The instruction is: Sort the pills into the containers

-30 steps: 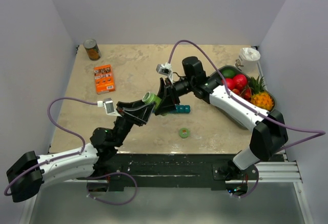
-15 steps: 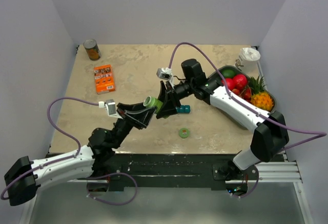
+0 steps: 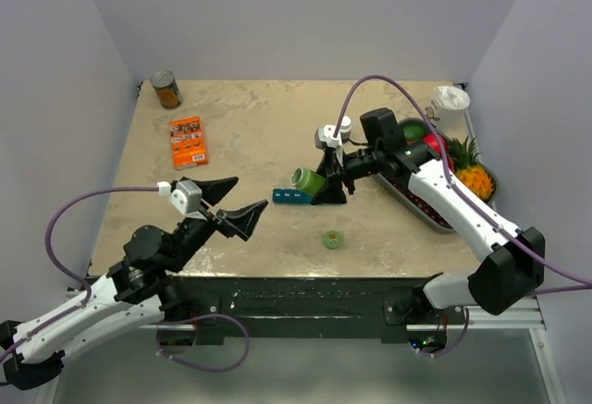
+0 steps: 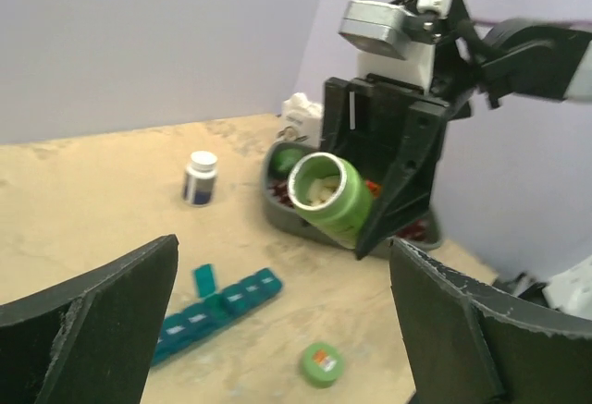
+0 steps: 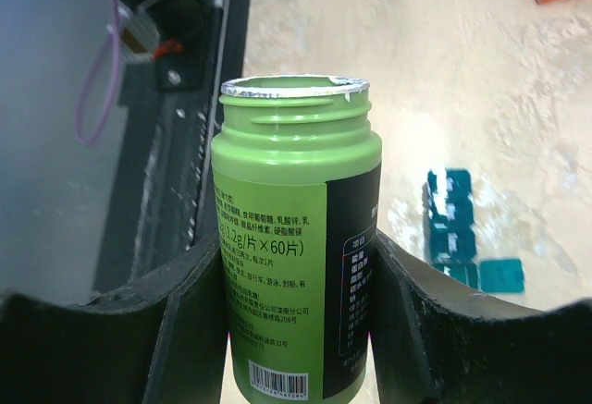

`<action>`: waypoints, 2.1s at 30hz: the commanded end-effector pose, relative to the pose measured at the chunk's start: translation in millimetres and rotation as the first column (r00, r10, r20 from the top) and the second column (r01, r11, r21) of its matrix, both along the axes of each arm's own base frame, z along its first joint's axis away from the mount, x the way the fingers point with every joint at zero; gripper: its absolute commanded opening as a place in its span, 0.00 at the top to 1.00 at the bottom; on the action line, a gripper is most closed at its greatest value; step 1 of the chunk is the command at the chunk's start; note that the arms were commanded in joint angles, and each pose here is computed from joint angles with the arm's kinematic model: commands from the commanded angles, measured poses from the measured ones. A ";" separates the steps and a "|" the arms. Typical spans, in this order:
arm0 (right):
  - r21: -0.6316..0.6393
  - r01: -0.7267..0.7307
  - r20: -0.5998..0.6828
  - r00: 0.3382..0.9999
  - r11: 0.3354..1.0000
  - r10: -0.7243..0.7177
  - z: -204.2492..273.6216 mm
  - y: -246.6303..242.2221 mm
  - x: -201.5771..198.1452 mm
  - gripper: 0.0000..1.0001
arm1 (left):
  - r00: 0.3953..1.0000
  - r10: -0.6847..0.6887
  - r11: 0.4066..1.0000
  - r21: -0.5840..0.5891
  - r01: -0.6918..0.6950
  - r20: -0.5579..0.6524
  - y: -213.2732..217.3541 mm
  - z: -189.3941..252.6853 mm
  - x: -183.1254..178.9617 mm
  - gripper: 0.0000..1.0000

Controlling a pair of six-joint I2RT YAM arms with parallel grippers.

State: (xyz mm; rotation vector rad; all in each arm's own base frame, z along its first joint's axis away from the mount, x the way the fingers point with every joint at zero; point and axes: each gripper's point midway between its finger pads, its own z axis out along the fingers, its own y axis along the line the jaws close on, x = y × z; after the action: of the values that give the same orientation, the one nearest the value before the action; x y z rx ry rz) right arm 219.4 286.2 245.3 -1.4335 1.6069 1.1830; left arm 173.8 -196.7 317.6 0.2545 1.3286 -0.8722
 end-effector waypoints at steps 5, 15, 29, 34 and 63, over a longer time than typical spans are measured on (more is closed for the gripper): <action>-0.046 0.059 0.226 0.973 0.997 -0.047 -0.7 -45.2 7.4 1.00 | 0.998 0.031 0.818 0.572 -0.054 0.049 -1.9 -59.1 22.2 0.00; -0.011 0.402 0.383 0.848 0.915 -0.368 12.1 -82.7 61.0 1.00 | 0.999 -0.017 0.696 0.718 -0.014 0.035 -15.2 -117.7 32.4 0.00; 0.382 0.431 0.344 0.755 0.818 -0.558 153.3 -84.5 94.2 1.00 | 0.980 -0.166 0.676 0.736 0.032 0.110 -28.8 -147.5 20.7 0.00; 0.574 -0.035 0.245 0.961 0.818 -0.131 211.9 -38.1 -39.2 1.00 | 0.973 -0.212 0.624 0.779 0.062 0.092 -37.8 -163.3 22.2 0.01; 0.233 0.179 0.251 0.939 0.956 -0.236 45.2 -98.6 26.2 1.00 | 0.913 -0.406 0.337 0.924 0.182 -0.032 -64.2 -223.2 128.7 0.07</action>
State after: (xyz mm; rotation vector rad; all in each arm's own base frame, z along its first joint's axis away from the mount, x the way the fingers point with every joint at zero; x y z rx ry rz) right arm 257.3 189.6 293.7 -1.0871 1.3919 0.9815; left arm 282.1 -238.3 71.4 1.4865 1.5905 -0.1671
